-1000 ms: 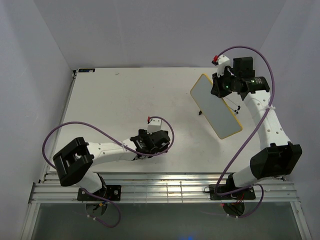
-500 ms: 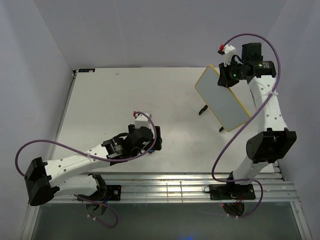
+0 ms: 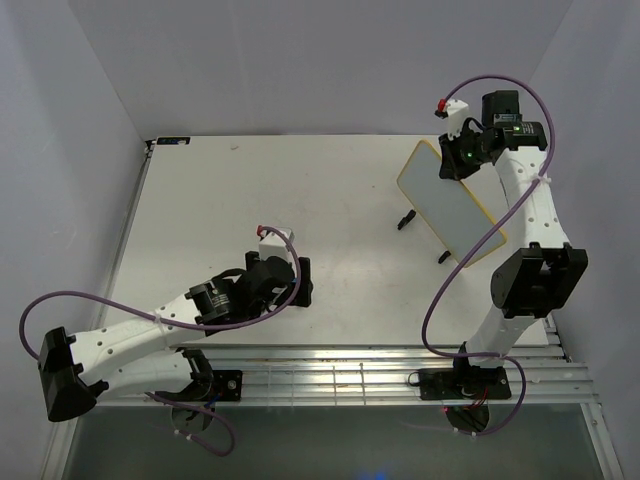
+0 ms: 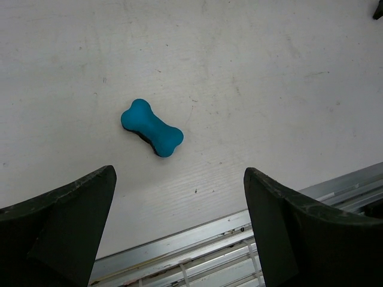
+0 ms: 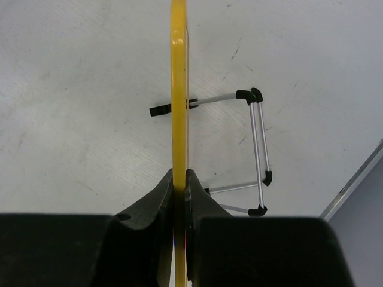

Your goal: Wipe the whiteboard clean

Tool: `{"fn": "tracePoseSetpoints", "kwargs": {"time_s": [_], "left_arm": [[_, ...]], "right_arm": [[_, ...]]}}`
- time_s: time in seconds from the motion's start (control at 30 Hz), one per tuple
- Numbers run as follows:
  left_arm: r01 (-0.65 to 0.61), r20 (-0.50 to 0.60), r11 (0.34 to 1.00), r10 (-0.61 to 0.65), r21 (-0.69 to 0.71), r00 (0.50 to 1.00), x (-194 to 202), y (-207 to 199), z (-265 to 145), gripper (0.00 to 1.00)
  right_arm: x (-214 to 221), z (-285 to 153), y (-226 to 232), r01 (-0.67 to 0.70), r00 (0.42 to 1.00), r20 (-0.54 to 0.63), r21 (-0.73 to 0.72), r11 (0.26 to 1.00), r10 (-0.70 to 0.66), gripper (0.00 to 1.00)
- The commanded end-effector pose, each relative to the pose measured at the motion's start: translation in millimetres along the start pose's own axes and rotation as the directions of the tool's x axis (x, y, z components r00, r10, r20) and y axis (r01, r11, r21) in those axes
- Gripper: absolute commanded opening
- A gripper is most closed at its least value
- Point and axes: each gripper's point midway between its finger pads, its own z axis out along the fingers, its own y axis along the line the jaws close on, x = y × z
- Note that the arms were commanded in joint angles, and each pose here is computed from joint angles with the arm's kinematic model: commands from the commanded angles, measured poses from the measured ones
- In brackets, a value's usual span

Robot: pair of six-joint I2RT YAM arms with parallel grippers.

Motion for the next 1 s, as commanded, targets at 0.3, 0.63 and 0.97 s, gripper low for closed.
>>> {"fn": "tracePoseSetpoints", "kwargs": {"time_s": [0.3,0.63,0.97], "left_arm": [[-0.026,0.011,1.000,0.026,-0.015,1.000,2,12,-6,0.98],[-0.033,0.011,0.999,0.033,-0.035,0.999,7,19,-5,0.98],[-0.020,0.020,0.999,0.020,-0.039,1.000,11,25,-7,0.98]], "right_arm": [[22,14,-2,0.030,0.999,-0.036,-0.005,1.000,-0.031,0.08],[24,21,-17,0.033,0.999,-0.038,0.067,0.997,-0.031,0.08],[3,48,-27,-0.027,0.999,-0.024,0.007,1.000,0.027,0.08]]}}
